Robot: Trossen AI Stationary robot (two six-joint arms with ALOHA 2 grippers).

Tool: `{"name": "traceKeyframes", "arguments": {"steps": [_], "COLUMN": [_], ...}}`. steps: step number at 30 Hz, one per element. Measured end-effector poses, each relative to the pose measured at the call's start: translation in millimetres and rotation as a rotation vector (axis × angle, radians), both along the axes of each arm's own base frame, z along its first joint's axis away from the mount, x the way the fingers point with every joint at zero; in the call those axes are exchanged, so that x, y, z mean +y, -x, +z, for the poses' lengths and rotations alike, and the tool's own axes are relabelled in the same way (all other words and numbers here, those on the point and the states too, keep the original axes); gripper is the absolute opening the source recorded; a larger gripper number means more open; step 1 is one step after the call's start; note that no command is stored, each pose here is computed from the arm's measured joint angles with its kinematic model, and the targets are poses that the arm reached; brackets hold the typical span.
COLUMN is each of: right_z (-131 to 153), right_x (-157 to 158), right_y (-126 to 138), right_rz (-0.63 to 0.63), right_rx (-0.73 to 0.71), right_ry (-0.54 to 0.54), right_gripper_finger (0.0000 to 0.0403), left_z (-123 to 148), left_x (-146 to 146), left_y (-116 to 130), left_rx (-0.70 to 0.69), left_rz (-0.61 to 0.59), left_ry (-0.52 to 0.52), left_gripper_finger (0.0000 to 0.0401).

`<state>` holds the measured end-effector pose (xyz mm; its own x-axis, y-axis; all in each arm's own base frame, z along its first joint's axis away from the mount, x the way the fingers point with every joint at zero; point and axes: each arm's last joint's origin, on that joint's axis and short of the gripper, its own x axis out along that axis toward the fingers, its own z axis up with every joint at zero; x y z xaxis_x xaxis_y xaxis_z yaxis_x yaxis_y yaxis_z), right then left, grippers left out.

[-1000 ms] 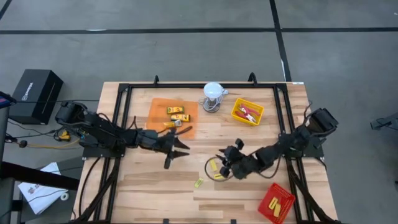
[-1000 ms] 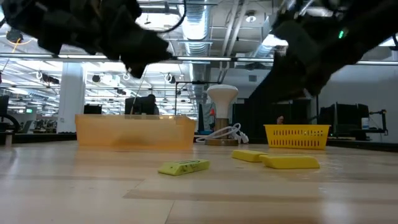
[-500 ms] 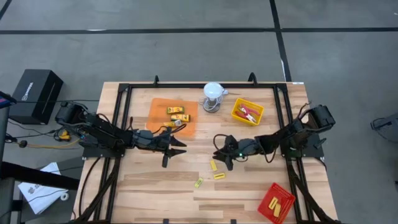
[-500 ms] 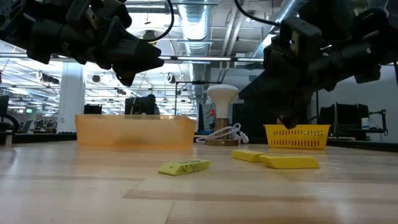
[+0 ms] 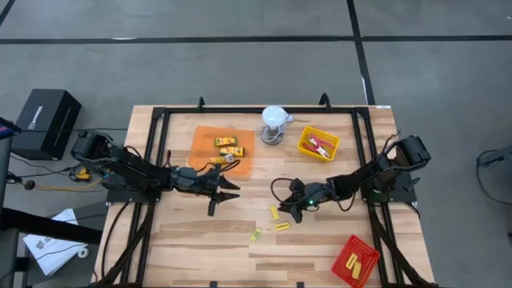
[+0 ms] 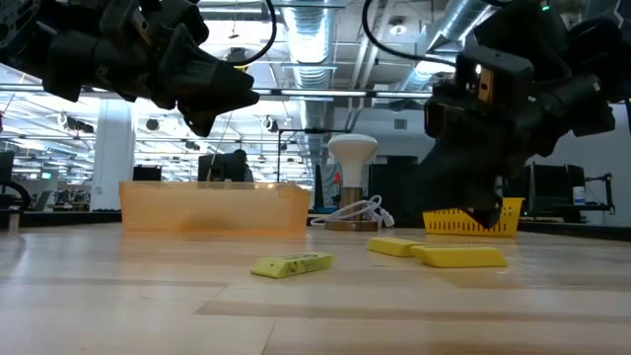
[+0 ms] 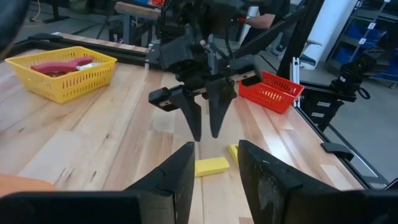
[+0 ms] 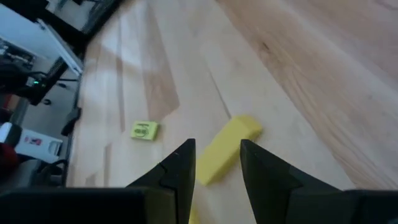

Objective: Pick & Place School Supplies
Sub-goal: Put the yellow eraser into the red bin

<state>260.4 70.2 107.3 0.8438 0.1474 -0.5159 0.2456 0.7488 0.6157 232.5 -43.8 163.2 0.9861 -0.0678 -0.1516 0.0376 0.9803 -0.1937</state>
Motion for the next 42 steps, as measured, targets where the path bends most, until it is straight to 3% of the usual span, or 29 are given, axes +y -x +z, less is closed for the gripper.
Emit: {"name": "traceKeyframes", "arguments": {"steps": [7, 15, 20, 35, 42], "right_z": [-1, 5, 2, 7, -14], "right_x": [0, 9, 10, 13, 18], "right_y": [0, -7, -6, -9, -28], "right_rz": [0.003, 0.101, 0.105, 0.103, 0.094], "right_rx": [0.009, -0.005, 0.05, -0.005, 0.06], "right_ry": [-0.013, 0.101, 0.069, 0.006, -0.012], "right_gripper_finger": [0.0118, 0.0118, 0.0118, 0.0118, 0.0118], "left_z": [0, 0, 0, 1, 1], "left_x": [0, 0, 0, 0, 0], "left_y": [0, 0, 0, 0, 0], "left_rx": [-0.001, -0.001, -0.002, -0.009, -0.011], "left_rz": [0.0, 0.0, 0.0, -0.009, -0.01], "left_ry": [-0.001, -0.002, -0.002, 0.001, 0.001], "left_gripper_finger": [0.0117, 0.0117, 0.0117, 0.0117, 0.0117]}}
